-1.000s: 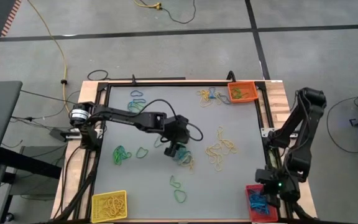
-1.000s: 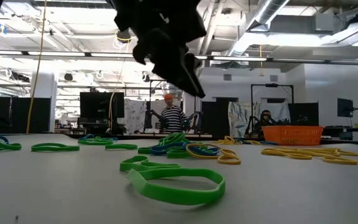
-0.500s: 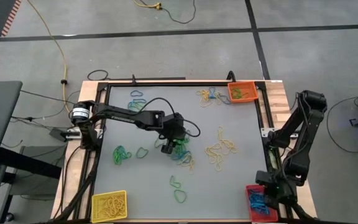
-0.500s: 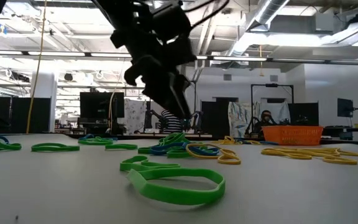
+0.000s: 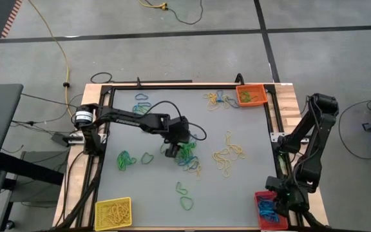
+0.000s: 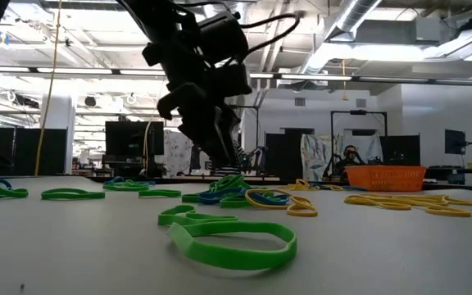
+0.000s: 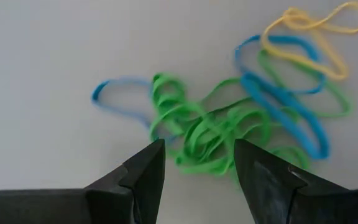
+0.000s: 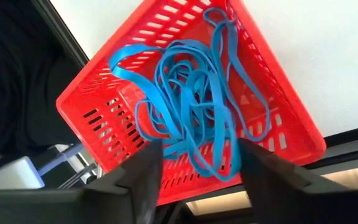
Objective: Sort rubber bands into baskets
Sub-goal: Put the blue rubber band into the red bin, then put the green rubber band into the orange bin
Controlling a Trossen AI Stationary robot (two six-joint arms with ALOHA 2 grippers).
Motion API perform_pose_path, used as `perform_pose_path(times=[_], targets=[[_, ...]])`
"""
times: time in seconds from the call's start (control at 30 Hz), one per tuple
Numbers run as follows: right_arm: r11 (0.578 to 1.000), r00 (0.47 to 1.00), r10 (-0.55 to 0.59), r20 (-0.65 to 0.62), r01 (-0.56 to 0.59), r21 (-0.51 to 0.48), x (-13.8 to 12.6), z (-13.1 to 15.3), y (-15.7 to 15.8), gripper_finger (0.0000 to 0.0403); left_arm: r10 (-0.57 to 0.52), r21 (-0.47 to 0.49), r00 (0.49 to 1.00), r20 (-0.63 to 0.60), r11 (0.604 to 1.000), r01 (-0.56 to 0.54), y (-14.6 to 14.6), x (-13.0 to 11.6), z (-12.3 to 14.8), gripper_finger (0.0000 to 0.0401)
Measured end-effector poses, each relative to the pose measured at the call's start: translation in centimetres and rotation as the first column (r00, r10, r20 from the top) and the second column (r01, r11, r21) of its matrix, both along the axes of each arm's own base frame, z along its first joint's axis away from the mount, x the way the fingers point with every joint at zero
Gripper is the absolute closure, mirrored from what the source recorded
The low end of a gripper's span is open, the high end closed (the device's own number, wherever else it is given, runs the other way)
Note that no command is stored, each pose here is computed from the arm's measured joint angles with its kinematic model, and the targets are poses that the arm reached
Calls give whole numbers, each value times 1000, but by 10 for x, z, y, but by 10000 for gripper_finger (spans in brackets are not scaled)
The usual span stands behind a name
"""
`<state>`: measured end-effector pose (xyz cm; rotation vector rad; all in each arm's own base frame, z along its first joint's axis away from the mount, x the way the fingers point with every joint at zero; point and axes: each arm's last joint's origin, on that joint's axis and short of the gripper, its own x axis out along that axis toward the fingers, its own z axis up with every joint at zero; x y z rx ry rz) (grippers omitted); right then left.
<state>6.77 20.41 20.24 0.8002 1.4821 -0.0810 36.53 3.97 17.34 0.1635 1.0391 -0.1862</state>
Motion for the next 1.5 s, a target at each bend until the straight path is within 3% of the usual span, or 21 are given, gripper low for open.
perform_pose_path(times=[0.2, 0.43, 0.73, 0.9, 1.03, 1.23, 1.5], targets=[[1000, 1000, -6, 25, 6, 30, 0, 6, -2, 143, 81, 9, 990, -112, 997, -80, 9, -10, -4, 220], [999, 987, -24, 158, 16, 50, -1, 18, -10, 143, 126, -31, 957, -259, 990, -139, 7, -23, -9, 220], [1000, 962, 2, 274, 1, -11, -1, 25, -21, 143, 111, -60, 943, -314, 989, -136, -12, -27, -11, 220], [998, 958, 10, 285, 9, -63, -1, 23, -25, 143, 110, -60, 932, -346, 988, -140, -16, -39, -29, 230], [995, 960, 12, 278, 16, -98, -1, 21, -29, 143, 171, -56, 931, -323, 978, -199, -11, -44, -38, 262], [991, 955, 30, 296, 11, -135, 8, 21, -33, 143, 209, -8, 927, -311, 975, -223, -9, -44, -36, 386], [963, 900, 112, 422, 7, -270, 26, 22, -43, 143, 207, 40, 935, -289, 978, -205, -19, -41, -11, 401]])
